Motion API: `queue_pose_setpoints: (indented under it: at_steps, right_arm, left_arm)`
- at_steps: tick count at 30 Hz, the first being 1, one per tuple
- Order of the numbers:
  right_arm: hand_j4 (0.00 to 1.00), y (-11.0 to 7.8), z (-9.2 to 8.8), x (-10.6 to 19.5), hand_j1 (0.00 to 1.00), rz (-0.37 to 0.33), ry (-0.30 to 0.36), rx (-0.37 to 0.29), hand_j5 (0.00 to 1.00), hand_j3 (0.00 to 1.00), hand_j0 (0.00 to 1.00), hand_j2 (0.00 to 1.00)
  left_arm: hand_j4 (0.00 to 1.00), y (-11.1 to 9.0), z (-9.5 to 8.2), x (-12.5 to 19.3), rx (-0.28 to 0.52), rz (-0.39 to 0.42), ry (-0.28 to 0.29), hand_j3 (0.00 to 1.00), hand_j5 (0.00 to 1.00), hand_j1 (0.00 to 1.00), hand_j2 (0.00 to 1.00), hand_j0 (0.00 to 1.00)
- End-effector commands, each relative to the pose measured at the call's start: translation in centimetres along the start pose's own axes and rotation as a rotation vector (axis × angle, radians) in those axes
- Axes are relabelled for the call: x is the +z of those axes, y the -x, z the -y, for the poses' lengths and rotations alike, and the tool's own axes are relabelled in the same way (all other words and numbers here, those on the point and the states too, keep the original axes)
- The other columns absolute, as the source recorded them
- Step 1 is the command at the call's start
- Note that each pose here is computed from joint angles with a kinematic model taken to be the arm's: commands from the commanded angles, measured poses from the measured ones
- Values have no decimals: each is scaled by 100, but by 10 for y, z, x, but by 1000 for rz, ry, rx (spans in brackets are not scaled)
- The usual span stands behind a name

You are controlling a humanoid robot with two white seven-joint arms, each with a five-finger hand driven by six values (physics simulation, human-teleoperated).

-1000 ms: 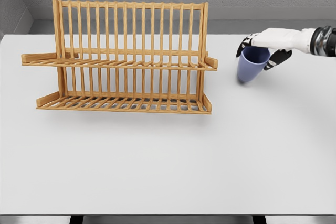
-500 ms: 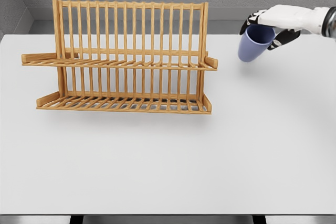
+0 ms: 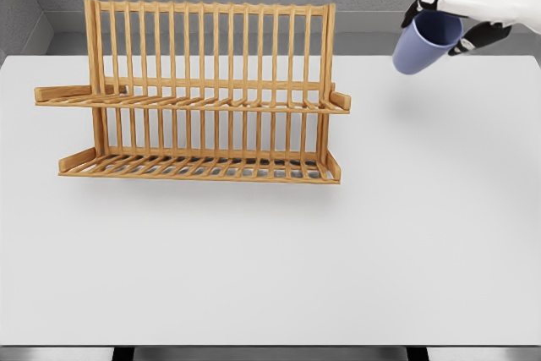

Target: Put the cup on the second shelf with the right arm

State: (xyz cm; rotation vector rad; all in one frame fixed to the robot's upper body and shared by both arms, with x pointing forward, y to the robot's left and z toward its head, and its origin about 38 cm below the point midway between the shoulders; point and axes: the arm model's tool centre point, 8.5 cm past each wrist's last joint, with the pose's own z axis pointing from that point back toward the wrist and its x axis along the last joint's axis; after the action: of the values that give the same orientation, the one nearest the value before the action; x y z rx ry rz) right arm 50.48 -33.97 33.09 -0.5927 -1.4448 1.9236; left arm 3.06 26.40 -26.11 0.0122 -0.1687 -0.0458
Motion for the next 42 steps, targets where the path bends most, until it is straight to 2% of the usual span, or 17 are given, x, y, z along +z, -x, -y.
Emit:
queue_pose_setpoints:
  at_steps: [1,6,17,24,27,38,42]
  right_arm:
    - [65,-5,9,7,65,10,16,25,65,65,65,65]
    - [65,-28,10,11,65,62,9,86,65,65,65,65]
    - [65,-47,24,16,65,99,36,144,65,65,65,65]
    - [65,-71,30,14,65,160,56,189,65,65,65,65]
    - [65,-73,29,13,65,166,56,191,65,65,65,65]
    - [65,-107,37,8,65,243,80,249,65,65,65,65]
    - [65,-110,38,6,65,252,85,249,65,65,65,65]
  left_arm:
    - [100,0,0,0,0,1,0,100,100,100,100,100]
    - [100,0,0,0,0,0,0,100,100,100,100,100]
    - [100,0,0,0,0,1,0,100,100,100,100,100]
    - [100,0,0,0,0,0,0,100,100,100,100,100]
    - [100,0,0,0,0,0,0,100,100,100,100,100]
    - [100,0,0,0,0,0,0,100,100,100,100,100]
    - [100,0,0,0,0,0,0,100,100,100,100,100]
